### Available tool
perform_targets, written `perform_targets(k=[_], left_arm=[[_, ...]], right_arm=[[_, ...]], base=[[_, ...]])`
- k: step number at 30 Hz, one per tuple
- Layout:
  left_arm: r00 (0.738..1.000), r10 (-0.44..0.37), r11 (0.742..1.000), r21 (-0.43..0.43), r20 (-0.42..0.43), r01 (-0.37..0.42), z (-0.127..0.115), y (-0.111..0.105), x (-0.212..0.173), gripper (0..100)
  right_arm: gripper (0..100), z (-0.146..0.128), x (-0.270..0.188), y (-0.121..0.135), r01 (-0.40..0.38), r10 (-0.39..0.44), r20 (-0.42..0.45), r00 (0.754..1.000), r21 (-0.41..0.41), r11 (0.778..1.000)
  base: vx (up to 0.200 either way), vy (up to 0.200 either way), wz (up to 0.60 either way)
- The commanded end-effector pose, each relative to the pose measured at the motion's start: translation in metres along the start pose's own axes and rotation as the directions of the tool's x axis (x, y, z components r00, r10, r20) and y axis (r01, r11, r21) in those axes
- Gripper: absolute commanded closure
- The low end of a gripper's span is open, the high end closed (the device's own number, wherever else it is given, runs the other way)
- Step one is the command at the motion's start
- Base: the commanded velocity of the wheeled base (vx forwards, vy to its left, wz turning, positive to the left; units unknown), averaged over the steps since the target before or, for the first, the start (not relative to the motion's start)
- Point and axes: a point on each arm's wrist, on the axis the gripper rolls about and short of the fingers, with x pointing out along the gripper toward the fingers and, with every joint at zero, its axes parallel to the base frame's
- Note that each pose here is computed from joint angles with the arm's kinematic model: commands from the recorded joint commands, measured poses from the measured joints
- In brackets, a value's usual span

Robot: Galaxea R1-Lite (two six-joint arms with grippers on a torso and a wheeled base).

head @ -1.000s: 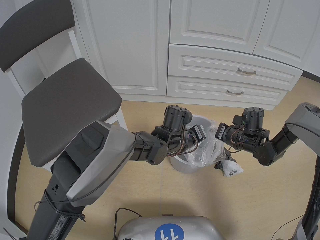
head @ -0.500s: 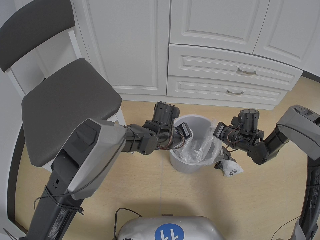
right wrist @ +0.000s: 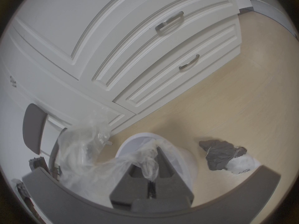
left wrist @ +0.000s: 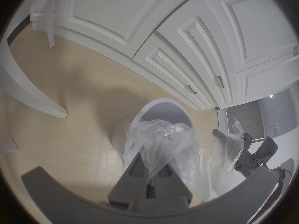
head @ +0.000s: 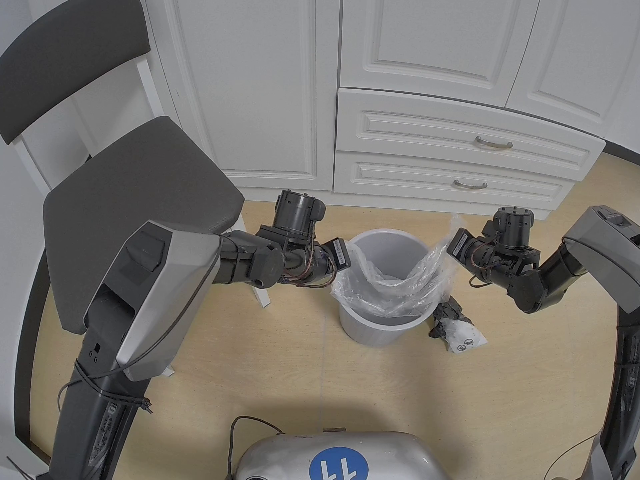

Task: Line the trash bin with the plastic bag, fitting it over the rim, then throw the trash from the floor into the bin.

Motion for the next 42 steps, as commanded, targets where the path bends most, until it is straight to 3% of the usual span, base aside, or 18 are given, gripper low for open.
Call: perform_targets(k=[1, 8, 12, 15, 19, 24, 27, 29, 34, 38, 42], left_arm=[[1.0, 0.029, 0.999, 0.019, -0.009, -0.029, 0.006, 0.008, -0.005, 100], [0.999, 0.034, 0.999, 0.036, 0.0, -0.034, 0.017, 0.003, -0.02, 100], [0.999, 0.048, 0.995, 0.091, 0.014, -0.049, 0.028, 0.009, -0.032, 100], [0.998, 0.065, 0.99, 0.129, -0.005, -0.064, 0.025, 0.011, -0.04, 100], [0.996, 0.079, 0.98, 0.185, -0.032, -0.072, 0.018, 0.013, -0.045, 100], [0.99, 0.108, 0.959, 0.271, -0.085, -0.081, 0.006, 0.019, -0.053, 100], [0.983, 0.129, 0.933, 0.351, -0.128, -0.077, -0.004, 0.023, -0.061, 100], [0.981, 0.136, 0.921, 0.382, -0.14, -0.073, -0.007, 0.024, -0.065, 100], [0.976, 0.13, 0.901, 0.432, -0.172, -0.044, -0.012, 0.025, -0.075, 100], [0.976, 0.097, 0.901, 0.434, -0.193, -0.004, -0.012, 0.022, -0.086, 100], [0.975, 0.079, 0.898, 0.439, -0.206, 0.02, -0.014, 0.019, -0.095, 100]], right_arm=[[100, 0.006, -0.006, -0.013, 0.048, -0.049, -0.013, 0.999, -0.092, 0.995], [100, 0.003, -0.016, -0.014, 0.098, -0.118, -0.098, 0.988, -0.185, 0.978], [100, -0.003, -0.038, -0.027, 0.116, -0.179, -0.147, 0.973, -0.363, 0.925], [100, -0.007, -0.043, -0.031, 0.111, -0.195, -0.163, 0.967, -0.42, 0.901], [100, -0.009, -0.044, -0.03, 0.11, -0.202, -0.174, 0.964, -0.429, 0.896], [100, -0.008, -0.053, -0.028, 0.126, -0.257, -0.235, 0.937, -0.459, 0.88], [100, -0.004, -0.067, -0.022, 0.121, -0.305, -0.311, 0.9, -0.494, 0.861], [100, -0.004, -0.071, -0.019, 0.116, -0.315, -0.333, 0.889, -0.501, 0.858], [100, -0.006, -0.073, -0.016, 0.109, -0.32, -0.351, 0.88, -0.507, 0.855], [100, -0.004, -0.077, -0.015, 0.102, -0.32, -0.348, 0.881, -0.52, 0.848], [100, 0.001, -0.089, -0.007, 0.095, -0.34, -0.385, 0.858, -0.531, 0.842]], base=[[0.0, 0.0, 0.0], [0.0, 0.0, 0.0], [0.0, 0.0, 0.0], [0.0, 0.0, 0.0], [0.0, 0.0, 0.0], [0.0, 0.0, 0.0], [0.0, 0.0, 0.0], [0.0, 0.0, 0.0], [0.0, 0.0, 0.0], [0.0, 0.0, 0.0], [0.0, 0.0, 0.0]])
